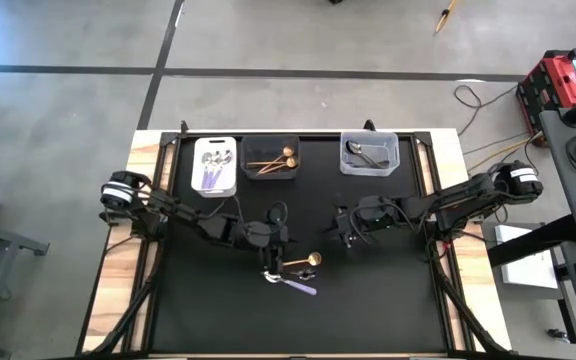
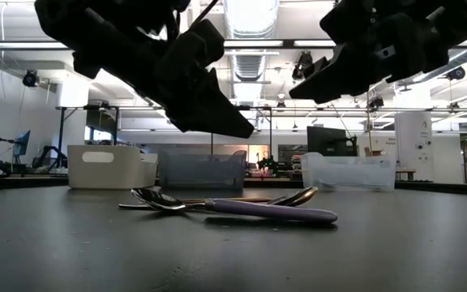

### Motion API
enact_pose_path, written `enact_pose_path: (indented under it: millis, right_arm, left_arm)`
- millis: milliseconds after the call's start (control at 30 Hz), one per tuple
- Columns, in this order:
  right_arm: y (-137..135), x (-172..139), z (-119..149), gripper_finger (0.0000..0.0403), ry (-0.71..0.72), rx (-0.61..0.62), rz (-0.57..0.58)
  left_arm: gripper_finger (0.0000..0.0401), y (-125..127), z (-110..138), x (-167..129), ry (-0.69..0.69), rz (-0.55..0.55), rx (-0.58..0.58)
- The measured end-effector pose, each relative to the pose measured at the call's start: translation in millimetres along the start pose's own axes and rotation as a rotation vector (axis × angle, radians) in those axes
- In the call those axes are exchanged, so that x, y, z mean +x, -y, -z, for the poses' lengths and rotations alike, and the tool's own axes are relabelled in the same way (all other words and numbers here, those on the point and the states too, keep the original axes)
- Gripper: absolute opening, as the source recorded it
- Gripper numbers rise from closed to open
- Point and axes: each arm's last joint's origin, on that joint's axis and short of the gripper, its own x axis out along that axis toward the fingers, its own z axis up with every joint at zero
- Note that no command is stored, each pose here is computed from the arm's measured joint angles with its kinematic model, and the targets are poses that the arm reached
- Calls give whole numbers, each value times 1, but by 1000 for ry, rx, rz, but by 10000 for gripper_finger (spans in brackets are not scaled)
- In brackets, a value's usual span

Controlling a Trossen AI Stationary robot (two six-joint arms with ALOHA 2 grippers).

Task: Sort silverware by color (type)
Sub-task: Put the purple spoon into the white bin

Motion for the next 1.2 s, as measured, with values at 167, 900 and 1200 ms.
enact_pose_path:
  millis: [167,900,1200]
  right_arm:
    - [0,0,3,59,-11,9,11]
    - [-36,31,17,59,-21,62,10]
    - [-70,28,14,59,7,109,100]
  left_arm:
    - [75,7,1,-1,-2,18,10]
    - [75,36,8,-9,2,60,68]
    - [75,50,14,-14,-22,96,110]
